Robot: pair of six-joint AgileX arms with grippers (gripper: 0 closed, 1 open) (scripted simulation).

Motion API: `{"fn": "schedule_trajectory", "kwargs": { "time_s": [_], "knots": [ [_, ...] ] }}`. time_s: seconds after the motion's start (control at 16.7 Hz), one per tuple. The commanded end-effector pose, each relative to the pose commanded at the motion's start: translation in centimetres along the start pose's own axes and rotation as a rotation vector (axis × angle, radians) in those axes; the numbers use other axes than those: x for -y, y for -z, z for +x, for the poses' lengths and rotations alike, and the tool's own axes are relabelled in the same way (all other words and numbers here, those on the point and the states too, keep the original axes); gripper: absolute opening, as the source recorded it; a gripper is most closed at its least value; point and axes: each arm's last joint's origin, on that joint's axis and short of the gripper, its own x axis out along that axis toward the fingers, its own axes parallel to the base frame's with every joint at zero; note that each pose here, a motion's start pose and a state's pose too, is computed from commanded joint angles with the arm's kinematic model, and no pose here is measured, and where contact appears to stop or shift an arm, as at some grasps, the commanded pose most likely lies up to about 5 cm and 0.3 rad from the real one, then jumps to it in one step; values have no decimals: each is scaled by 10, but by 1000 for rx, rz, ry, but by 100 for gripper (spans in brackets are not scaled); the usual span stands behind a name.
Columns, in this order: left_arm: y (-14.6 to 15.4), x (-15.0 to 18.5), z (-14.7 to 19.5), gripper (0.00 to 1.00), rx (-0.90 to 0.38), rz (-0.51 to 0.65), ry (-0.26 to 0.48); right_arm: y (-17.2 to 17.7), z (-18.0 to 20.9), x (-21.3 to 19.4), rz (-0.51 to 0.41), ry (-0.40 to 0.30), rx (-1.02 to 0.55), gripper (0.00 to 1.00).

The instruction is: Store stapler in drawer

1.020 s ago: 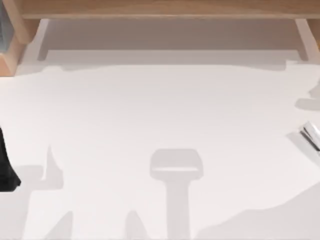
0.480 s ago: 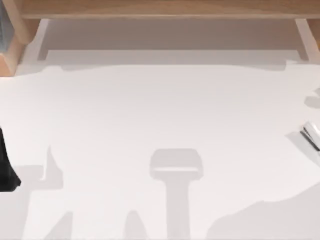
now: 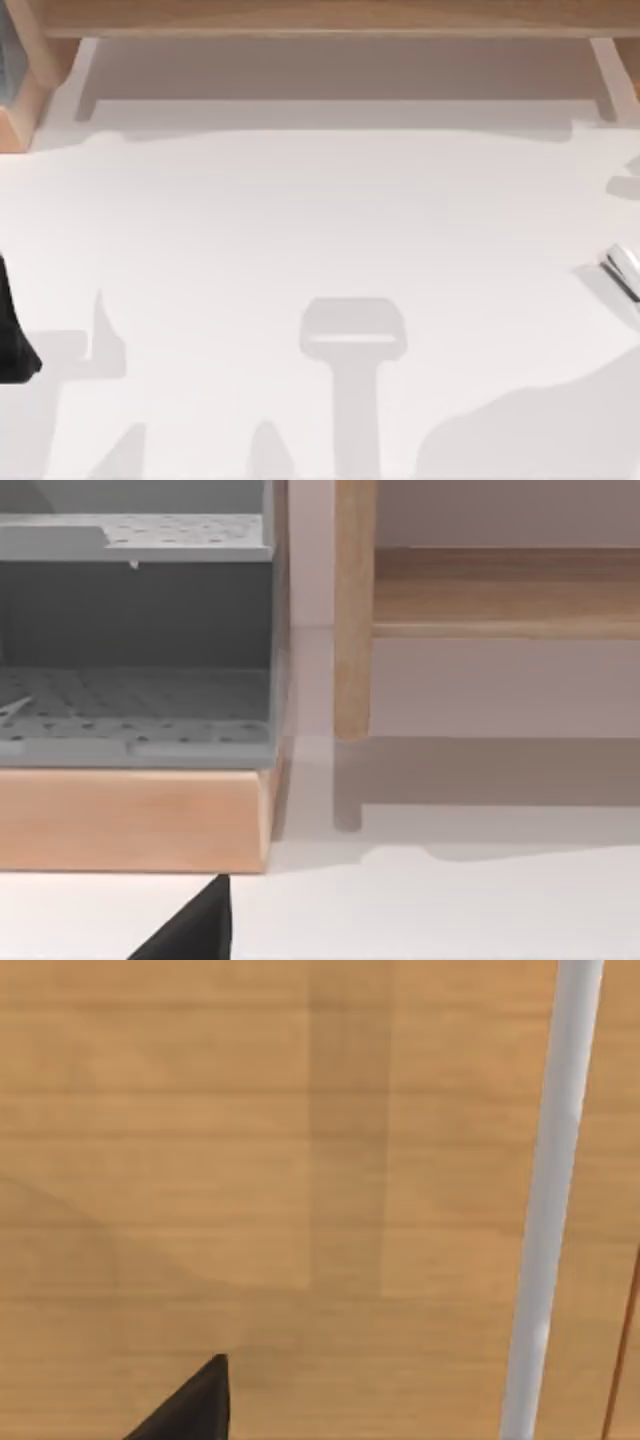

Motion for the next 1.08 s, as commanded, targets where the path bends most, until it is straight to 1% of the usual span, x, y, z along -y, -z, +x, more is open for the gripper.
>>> {"fn": "schedule_trajectory", "kwargs": {
  "time_s": [0.06,0.84,0.9,1.08],
  "knots": [
    [0,0,0,100,0,0,0,0,0,0,0,0,0,100],
    [0,0,0,100,0,0,0,0,0,0,0,0,0,2],
    [0,0,0,100,0,0,0,0,0,0,0,0,0,0],
    [0,0,0,100,0,0,0,0,0,0,0,0,0,0]
  ]
}}
